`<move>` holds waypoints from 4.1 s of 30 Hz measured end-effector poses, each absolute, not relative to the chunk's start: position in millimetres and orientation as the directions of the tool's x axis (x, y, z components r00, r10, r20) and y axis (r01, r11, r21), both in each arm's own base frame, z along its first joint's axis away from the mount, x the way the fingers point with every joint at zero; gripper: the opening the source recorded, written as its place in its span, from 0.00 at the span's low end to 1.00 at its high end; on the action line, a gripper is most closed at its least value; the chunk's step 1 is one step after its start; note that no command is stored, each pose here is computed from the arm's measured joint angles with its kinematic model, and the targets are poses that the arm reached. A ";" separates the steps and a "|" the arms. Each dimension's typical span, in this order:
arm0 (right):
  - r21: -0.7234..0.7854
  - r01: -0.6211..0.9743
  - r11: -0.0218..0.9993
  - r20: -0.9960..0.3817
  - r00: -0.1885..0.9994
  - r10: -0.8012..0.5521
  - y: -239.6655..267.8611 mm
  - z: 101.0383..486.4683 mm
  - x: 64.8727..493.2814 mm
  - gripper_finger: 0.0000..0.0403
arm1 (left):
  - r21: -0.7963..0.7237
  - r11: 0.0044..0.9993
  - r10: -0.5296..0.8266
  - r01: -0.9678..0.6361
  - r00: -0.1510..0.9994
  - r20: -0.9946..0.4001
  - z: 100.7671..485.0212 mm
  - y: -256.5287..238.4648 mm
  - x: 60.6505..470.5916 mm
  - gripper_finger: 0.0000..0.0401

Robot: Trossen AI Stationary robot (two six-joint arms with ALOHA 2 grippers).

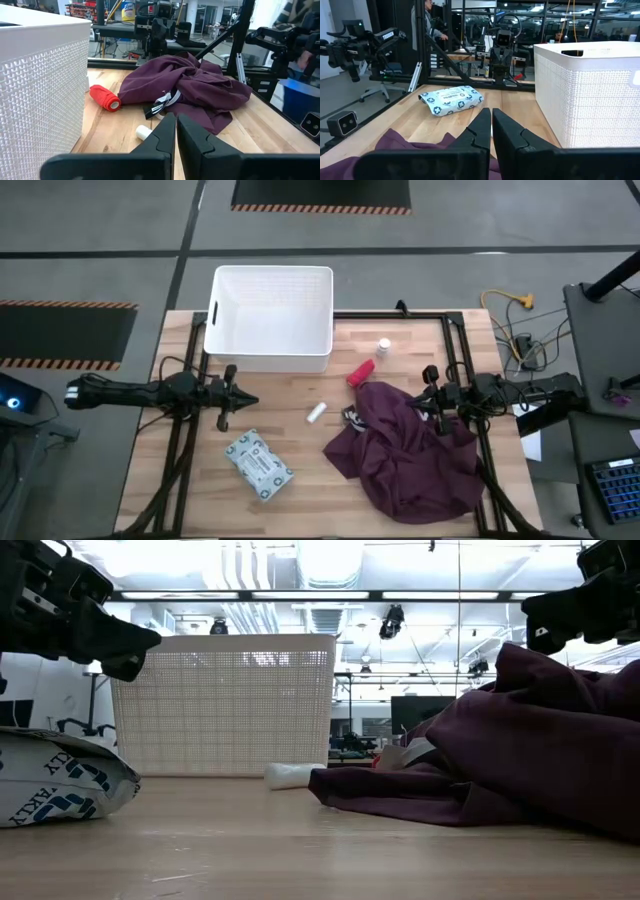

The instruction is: Pick & place medical supplies in basket/bin

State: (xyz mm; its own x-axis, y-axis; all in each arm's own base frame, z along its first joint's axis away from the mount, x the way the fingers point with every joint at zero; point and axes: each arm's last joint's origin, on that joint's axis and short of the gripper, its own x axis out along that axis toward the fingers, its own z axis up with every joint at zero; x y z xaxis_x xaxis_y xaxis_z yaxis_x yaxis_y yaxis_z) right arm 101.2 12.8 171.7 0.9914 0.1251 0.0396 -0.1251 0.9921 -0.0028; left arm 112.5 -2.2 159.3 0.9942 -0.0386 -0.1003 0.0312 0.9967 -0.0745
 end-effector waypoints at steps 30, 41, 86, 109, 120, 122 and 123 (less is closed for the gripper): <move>0.628 0.444 0.639 0.039 0.802 -0.596 -7.7 173.4 99.5 0.33 | -0.074 0.997 -0.038 0.031 0.994 -0.099 159.5 -2.2 112.5 0.00; 0.234 0.639 0.733 0.011 0.752 -0.659 -5.8 243.8 128.5 0.65 | -0.074 0.997 -0.038 0.031 0.994 -0.100 159.3 -2.2 112.5 0.00; 0.001 0.932 0.362 -0.892 0.164 -0.420 -163.1 212.4 282.7 0.89 | -0.072 0.997 -0.035 0.028 0.994 -0.100 159.3 -2.0 112.5 0.00; 0.009 0.960 0.280 -0.918 0.119 -0.378 -158.6 219.1 268.3 0.89 | -0.071 0.997 -0.034 0.027 0.994 -0.100 159.3 -2.0 112.5 0.00; 0.047 0.982 -0.185 -0.977 0.007 -0.213 -142.4 210.9 248.0 0.89 | -0.071 0.997 -0.034 0.027 0.994 -0.100 159.3 -2.0 112.5 0.00; 0.031 0.981 -0.192 -0.985 -0.003 -0.173 -138.6 203.4 246.1 0.89 | -0.071 0.997 -0.034 0.027 0.994 -0.100 159.4 -2.0 112.5 0.00; 0.023 0.980 -0.199 -0.988 -0.008 -0.155 -136.2 200.0 244.8 0.89 | -0.071 0.997 -0.035 0.028 0.994 -0.100 159.3 -2.0 112.5 0.00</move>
